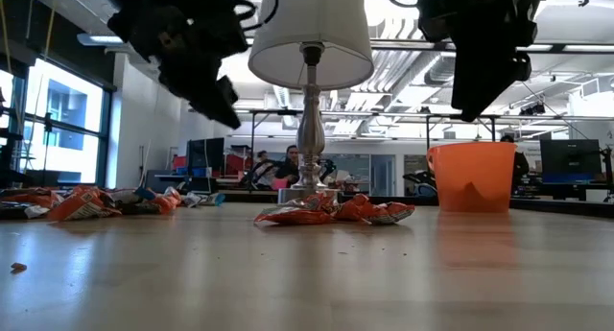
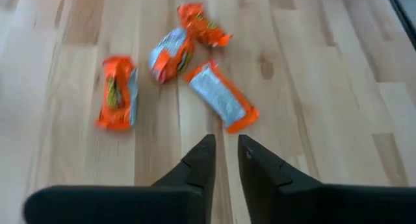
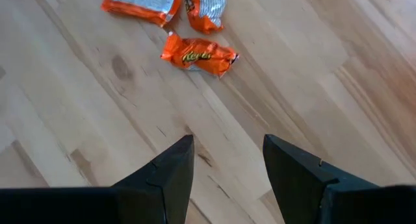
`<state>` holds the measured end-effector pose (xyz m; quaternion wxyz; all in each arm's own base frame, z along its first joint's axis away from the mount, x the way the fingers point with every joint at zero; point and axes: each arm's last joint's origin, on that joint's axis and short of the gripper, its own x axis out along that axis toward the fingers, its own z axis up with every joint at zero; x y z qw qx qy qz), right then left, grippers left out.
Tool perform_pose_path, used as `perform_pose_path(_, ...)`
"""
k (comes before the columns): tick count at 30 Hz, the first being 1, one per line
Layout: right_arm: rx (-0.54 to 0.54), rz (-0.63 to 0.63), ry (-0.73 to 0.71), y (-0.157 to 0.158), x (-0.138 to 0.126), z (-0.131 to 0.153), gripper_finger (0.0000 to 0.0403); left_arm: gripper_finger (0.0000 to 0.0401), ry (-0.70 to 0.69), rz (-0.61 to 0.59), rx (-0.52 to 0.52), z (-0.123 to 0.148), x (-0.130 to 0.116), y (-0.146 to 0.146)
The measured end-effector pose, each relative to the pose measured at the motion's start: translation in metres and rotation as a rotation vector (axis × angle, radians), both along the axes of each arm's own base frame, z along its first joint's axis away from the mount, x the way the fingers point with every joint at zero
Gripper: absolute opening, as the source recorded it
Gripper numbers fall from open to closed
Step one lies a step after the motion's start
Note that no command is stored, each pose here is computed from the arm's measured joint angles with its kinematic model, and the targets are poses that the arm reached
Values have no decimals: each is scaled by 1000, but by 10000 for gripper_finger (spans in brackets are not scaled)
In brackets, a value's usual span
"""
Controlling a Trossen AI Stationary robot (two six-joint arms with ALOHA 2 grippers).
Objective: Sort candy
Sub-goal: Put the orange chocolate bar into the black bucket
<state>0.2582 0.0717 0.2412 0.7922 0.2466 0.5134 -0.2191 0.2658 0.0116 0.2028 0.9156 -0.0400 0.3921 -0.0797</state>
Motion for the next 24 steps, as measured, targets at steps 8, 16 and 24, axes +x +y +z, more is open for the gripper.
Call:
perform_pose_path(8, 10, 10, 4, 0, 0, 0, 180, 114, -61, -125, 83, 7, 14, -12)
perform_pose_path(16, 6, 13, 14, 0, -1, 0, 180, 152, -183, -80, 91, 3, 34, -13)
perform_pose_path(24, -5, 15, 50, 0, -4, -2, 180, 152, -242, 86, 18, -6, 51, -11)
